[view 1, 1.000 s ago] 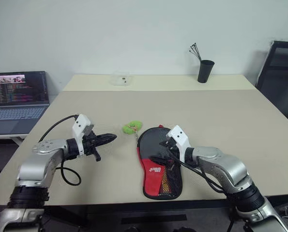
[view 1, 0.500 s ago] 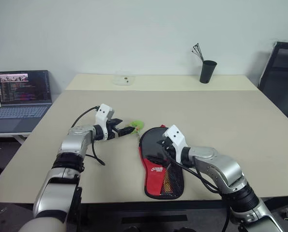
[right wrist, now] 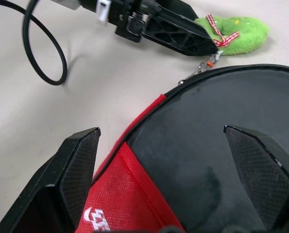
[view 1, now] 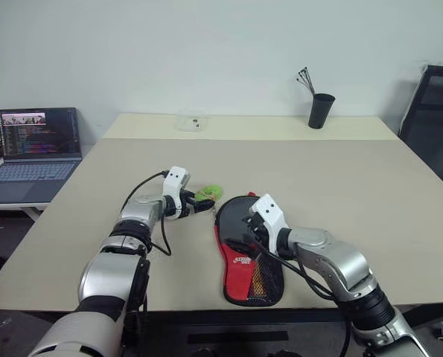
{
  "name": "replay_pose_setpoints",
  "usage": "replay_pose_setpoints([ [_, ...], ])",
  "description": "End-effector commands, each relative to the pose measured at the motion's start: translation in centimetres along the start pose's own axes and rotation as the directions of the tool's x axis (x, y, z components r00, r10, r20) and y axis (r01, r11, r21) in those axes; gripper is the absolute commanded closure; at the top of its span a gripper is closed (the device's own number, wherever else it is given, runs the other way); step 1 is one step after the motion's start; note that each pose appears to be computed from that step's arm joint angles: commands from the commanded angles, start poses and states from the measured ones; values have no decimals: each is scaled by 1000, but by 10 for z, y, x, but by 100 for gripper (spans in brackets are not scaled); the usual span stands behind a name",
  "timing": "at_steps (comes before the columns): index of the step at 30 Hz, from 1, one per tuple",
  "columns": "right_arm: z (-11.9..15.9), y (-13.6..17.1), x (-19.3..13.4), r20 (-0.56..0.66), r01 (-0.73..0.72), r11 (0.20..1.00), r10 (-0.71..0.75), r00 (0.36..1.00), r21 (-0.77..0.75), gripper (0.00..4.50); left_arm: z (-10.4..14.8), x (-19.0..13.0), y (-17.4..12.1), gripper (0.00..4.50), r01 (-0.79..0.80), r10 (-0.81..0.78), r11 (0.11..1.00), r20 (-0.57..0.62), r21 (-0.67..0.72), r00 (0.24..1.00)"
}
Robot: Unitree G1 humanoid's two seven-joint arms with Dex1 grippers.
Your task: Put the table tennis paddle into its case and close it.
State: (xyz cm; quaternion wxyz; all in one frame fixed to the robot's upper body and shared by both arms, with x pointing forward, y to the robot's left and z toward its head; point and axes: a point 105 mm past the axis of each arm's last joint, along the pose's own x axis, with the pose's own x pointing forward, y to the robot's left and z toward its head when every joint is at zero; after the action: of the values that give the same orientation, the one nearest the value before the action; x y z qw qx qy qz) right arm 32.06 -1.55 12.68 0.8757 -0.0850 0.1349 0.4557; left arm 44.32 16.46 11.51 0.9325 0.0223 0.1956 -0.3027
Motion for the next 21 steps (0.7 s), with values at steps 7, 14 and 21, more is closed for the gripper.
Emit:
replay_pose_setpoints([
  [7,8,-3,-2,43,42,999,-42,998,9,0,8,10,-8,102,0,0,1000,31,-13,1000],
  [14,14,-11,0,65,72,997,-73,995,12,0,8,10,-10,360,8,-7,1000,40,-27,999],
  [21,-7,-28,14,-44,121,992,-122,992,-21,0,8,7,-8,449,19,-18,999,48,-38,999],
])
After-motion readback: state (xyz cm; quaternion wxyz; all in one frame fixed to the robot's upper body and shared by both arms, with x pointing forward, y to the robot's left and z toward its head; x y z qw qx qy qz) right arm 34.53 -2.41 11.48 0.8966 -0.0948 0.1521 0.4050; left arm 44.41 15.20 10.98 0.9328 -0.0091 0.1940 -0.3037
